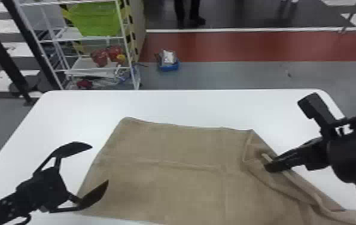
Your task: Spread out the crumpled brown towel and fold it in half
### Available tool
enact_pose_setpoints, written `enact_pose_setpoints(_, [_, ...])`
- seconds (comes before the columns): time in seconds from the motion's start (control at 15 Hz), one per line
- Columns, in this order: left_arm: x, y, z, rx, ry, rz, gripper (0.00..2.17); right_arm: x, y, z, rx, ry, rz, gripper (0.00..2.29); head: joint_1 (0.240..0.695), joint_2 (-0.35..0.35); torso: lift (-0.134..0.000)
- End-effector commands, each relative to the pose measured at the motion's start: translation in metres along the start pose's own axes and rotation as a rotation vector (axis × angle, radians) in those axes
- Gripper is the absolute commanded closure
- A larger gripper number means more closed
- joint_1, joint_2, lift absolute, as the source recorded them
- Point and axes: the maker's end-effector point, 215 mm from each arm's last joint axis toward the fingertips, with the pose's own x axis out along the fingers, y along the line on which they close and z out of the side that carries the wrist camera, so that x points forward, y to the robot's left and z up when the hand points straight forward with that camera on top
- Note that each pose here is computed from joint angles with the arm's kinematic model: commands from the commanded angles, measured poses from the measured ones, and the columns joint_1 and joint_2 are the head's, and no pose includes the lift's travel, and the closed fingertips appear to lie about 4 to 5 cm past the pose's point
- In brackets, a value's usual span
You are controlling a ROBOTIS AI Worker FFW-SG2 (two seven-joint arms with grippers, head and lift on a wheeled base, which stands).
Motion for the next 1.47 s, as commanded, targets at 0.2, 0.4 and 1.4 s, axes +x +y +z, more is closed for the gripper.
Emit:
enact_pose_setpoints(0.2, [0.0,0.0,-0.004,-0.006,0.005,0.001,0.04,-0.005,-0.008,0.002,-0.009,-0.001,-0.019,1.59,0.695,0.059,-0.123])
enact_pose_setpoints(0.4, [0.001,0.001,-0.003,-0.004,0.001,0.001,0.04,-0.004,-0.01,0.0,-0.037,0.002,-0.028,1.85,0.695,0.052,-0.123])
enact_pose_setpoints(1.4, [0.011,-0.001,0.006,0.006,-0.012,-0.01,0.04,-0.175,-0.172,-0.085,0.071,-0.165,-0.306,1.93,0.695,-0.222,-0.123])
